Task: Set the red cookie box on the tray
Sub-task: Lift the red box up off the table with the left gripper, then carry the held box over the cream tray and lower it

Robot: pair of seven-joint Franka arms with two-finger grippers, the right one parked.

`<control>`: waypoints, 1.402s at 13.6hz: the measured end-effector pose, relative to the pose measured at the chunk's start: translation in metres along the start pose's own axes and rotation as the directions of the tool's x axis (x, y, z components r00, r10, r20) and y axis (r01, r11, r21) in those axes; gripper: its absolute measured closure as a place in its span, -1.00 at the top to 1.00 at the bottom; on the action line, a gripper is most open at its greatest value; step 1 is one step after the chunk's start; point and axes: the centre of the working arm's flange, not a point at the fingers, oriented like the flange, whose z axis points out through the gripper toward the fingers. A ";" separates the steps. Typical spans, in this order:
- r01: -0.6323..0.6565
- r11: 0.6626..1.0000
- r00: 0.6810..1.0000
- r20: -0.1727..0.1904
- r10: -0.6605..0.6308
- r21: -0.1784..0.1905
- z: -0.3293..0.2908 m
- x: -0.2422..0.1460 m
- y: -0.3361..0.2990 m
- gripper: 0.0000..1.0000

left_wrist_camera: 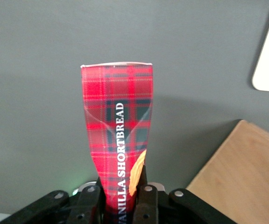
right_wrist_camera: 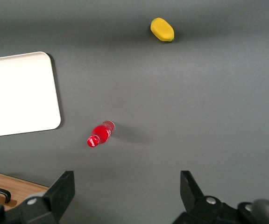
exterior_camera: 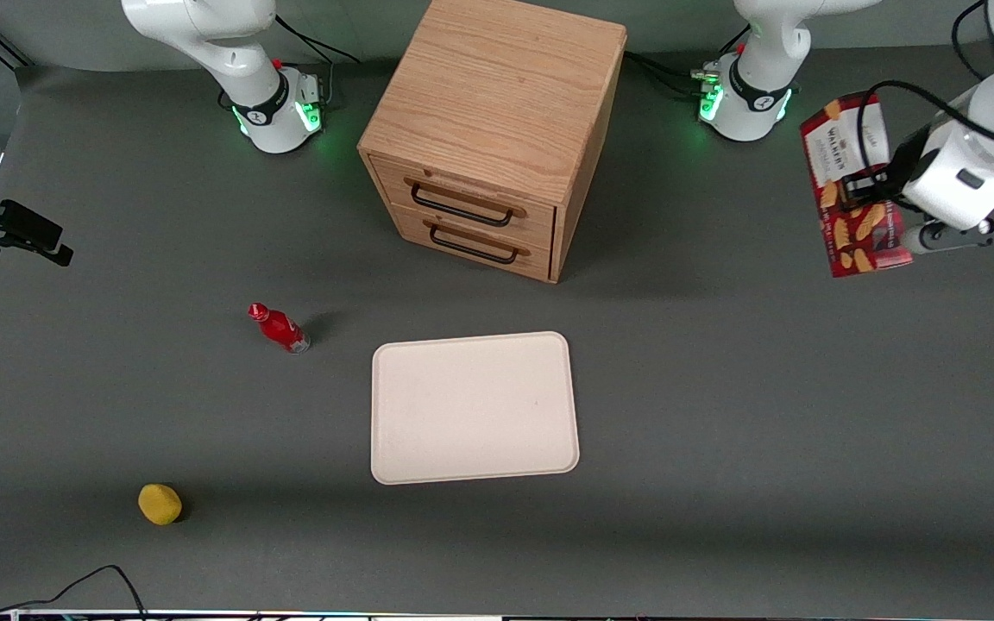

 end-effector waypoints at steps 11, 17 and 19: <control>0.240 0.961 0.954 -0.149 -0.260 -0.140 0.110 0.039 0.285 -0.47; 0.110 0.985 0.941 -0.305 -0.146 -0.132 0.200 0.082 0.355 -0.47; 0.095 0.987 0.939 -0.317 -0.132 -0.128 0.235 0.095 0.360 -0.47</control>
